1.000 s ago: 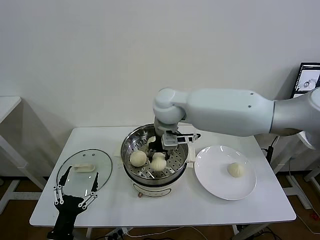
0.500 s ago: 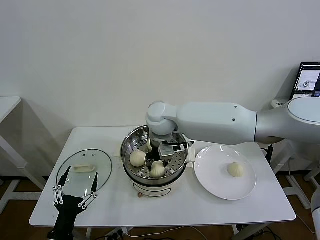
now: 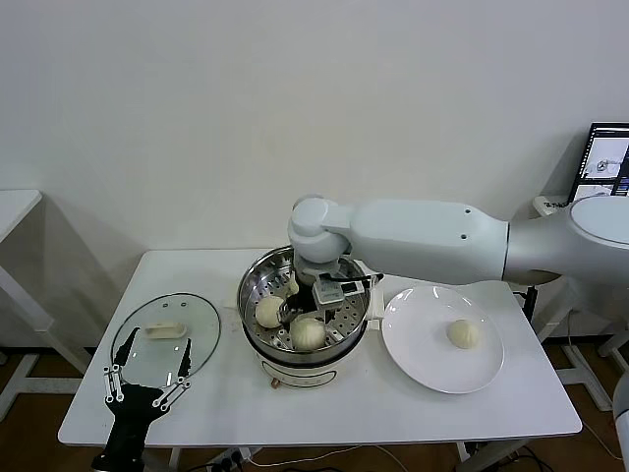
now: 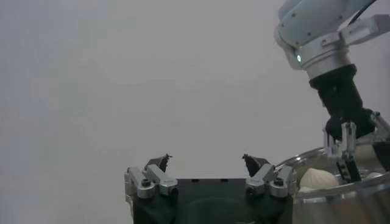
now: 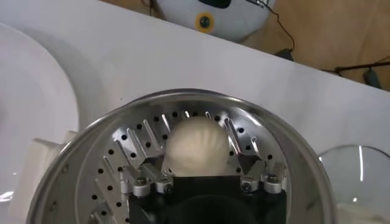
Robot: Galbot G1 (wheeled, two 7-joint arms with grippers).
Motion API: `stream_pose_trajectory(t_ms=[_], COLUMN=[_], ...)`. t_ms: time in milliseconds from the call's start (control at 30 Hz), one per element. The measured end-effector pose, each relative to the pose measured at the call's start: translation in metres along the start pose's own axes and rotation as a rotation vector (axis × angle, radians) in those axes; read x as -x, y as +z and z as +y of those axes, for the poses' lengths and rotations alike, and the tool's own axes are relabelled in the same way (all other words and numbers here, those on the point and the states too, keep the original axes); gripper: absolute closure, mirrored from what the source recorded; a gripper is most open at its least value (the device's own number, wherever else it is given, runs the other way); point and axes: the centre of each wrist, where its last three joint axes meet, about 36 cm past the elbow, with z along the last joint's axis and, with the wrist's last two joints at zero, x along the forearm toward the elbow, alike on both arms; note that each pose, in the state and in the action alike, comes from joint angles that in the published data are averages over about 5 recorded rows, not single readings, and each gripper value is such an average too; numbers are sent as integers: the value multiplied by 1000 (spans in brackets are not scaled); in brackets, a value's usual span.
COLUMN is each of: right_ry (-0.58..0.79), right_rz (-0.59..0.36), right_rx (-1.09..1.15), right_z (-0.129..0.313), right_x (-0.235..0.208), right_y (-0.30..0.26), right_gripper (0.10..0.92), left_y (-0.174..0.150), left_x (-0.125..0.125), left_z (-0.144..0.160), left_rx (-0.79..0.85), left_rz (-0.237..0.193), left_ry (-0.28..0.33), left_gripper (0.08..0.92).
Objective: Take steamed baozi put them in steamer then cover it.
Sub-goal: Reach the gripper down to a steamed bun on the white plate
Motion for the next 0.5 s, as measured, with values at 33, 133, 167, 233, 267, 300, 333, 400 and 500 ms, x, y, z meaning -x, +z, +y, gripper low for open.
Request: stream_pose_trajectory(t_ms=[33,133,167,233,267,300,333,400,500], right_ry=[7,31,42,69,84,99,113,136,156], right_rz=[10,41,50,61,64,67,68,69,68], right_rx=[27,147,204,337,410,487,564,717,934], right_z=[6,30,40,65,79,94,110,144,197], right_x=[-7,-31,-39,-53,-60,-66,-71,-79,-84], right_y=[2,10,13,20,23,27,31,37,43], right_gripper=[200,199,199,200,200,200,200,200,200], left_y=[0,1,2,2,2,2,2,1,1], left_x=[0,2,2,3,3,3,3,3,4], left_z=[0,-1,-1,-1,-2,-2,-2,-1,-1], left_rx=[0,-1,-1,-2,-2,-2,-1,-1,1], left_rz=[0,1,2,3,3,4,4,5,4], left_ry=[0,2,3,5,7,8,9,11,13], left_gripper=[177,177,177,177,177,177,177,177,177])
